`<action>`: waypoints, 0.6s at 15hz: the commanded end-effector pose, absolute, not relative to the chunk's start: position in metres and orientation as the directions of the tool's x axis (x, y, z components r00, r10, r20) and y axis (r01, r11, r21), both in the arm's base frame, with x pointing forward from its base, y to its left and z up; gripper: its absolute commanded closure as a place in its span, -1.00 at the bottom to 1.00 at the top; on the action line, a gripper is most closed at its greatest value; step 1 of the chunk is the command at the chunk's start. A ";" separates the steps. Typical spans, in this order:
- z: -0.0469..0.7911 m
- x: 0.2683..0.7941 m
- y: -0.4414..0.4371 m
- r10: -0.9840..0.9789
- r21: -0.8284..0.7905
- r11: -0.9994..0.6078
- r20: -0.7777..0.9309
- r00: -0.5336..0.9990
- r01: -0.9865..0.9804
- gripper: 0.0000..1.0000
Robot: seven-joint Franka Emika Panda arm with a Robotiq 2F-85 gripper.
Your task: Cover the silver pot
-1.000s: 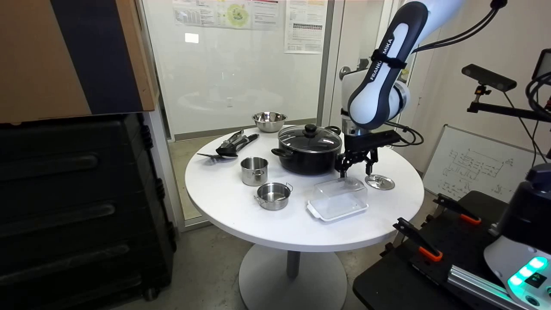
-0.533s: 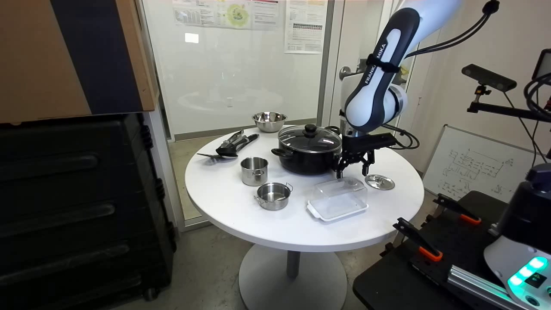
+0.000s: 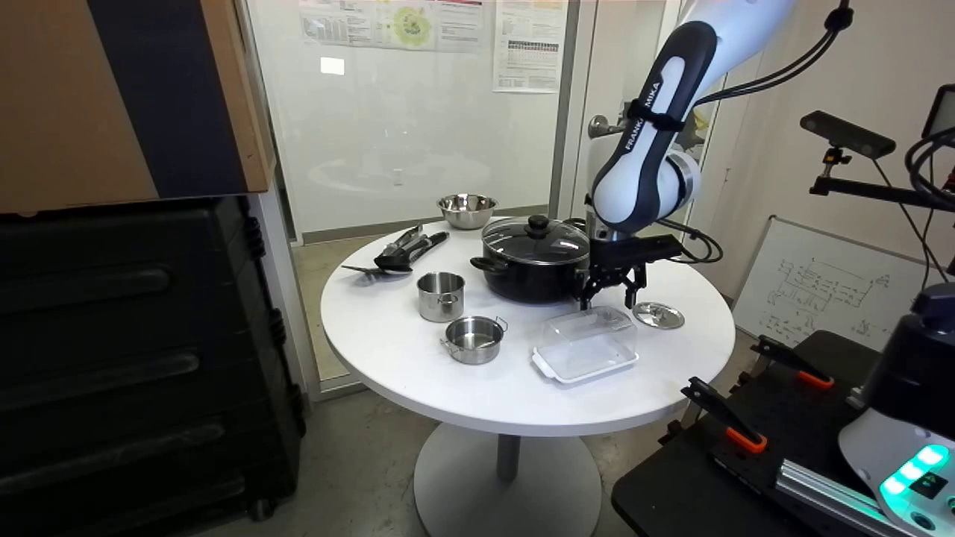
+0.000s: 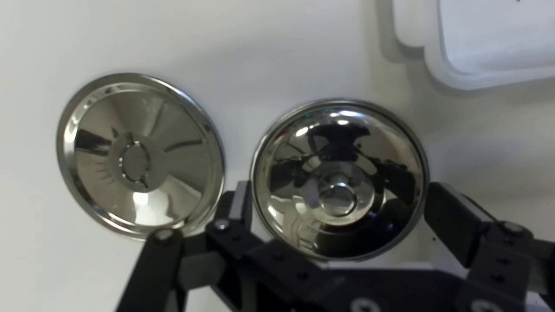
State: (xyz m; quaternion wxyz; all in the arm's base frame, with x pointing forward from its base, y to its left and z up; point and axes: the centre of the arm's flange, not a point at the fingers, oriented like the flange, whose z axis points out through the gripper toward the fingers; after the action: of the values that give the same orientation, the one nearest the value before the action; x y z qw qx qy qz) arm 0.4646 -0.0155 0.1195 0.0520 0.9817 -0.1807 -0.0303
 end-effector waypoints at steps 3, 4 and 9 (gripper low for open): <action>0.123 0.463 -0.021 -0.379 0.097 -0.922 -0.024 0.925 -0.375 -1.00; 0.124 0.462 -0.022 -0.383 0.095 -0.921 -0.023 0.924 -0.379 -0.92; 0.127 0.458 -0.021 -0.394 0.089 -0.916 -0.024 0.919 -0.390 -0.65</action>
State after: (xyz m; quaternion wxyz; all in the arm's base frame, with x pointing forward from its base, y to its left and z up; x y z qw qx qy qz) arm 0.4642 -0.0211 0.1200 0.0490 0.9783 -0.1991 -0.0308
